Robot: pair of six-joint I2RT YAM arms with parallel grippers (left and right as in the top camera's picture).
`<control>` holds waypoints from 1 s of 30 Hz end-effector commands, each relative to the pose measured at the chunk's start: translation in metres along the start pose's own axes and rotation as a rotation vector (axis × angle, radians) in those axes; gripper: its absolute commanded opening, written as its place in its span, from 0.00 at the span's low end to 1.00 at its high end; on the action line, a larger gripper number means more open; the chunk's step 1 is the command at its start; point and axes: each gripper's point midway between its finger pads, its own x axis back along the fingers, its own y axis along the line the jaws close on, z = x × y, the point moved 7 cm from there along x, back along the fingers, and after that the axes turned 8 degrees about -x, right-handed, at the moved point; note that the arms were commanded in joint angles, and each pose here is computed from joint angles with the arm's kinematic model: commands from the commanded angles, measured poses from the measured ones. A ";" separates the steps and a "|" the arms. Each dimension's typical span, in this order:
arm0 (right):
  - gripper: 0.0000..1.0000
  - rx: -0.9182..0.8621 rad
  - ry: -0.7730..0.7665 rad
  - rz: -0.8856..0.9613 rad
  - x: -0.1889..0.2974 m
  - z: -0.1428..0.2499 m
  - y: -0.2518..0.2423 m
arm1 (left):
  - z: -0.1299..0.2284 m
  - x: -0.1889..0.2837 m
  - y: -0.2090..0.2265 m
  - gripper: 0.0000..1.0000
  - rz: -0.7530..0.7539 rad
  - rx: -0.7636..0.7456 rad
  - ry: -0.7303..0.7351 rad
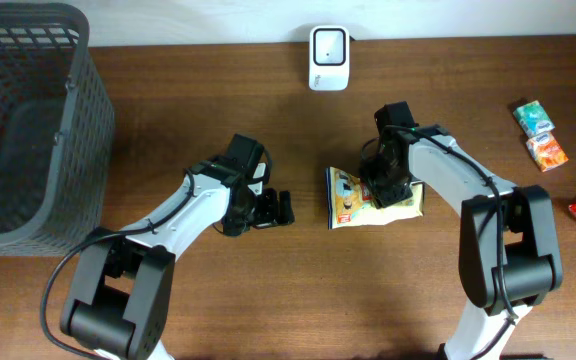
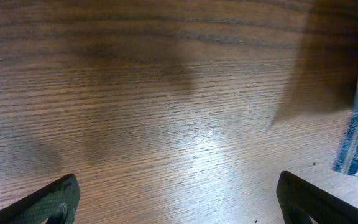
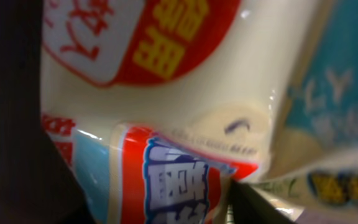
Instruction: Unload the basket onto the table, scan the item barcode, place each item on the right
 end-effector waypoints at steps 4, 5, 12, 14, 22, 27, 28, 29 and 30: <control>0.22 0.057 -0.023 0.136 -0.047 -0.007 -0.025 | 0.002 -0.004 0.002 0.99 -0.010 0.000 0.010; 0.22 0.076 -0.014 0.134 -0.047 -0.006 -0.024 | 0.002 -0.004 0.002 1.00 -0.010 0.000 0.010; 0.04 0.413 0.074 0.048 -0.031 0.004 0.002 | 0.002 -0.004 0.002 0.99 -0.010 0.000 0.010; 0.04 0.520 0.087 0.026 -0.023 0.007 0.011 | 0.002 -0.004 0.002 0.99 -0.010 0.000 0.010; 0.04 0.967 0.093 0.006 0.011 0.012 0.030 | 0.001 -0.004 0.002 1.00 -0.008 -0.002 0.005; 0.09 1.281 0.108 0.012 0.012 0.014 0.027 | 0.001 -0.004 0.002 0.99 -0.007 -0.002 0.003; 0.24 1.318 0.108 0.025 0.012 0.013 0.025 | 0.001 -0.004 0.002 0.99 -0.007 -0.002 0.003; 0.41 1.347 0.112 0.044 0.012 0.012 0.023 | 0.001 -0.004 0.002 1.00 -0.007 -0.002 0.003; 0.54 1.368 0.104 0.069 0.012 0.010 0.020 | 0.001 -0.004 0.002 0.99 -0.007 -0.002 0.003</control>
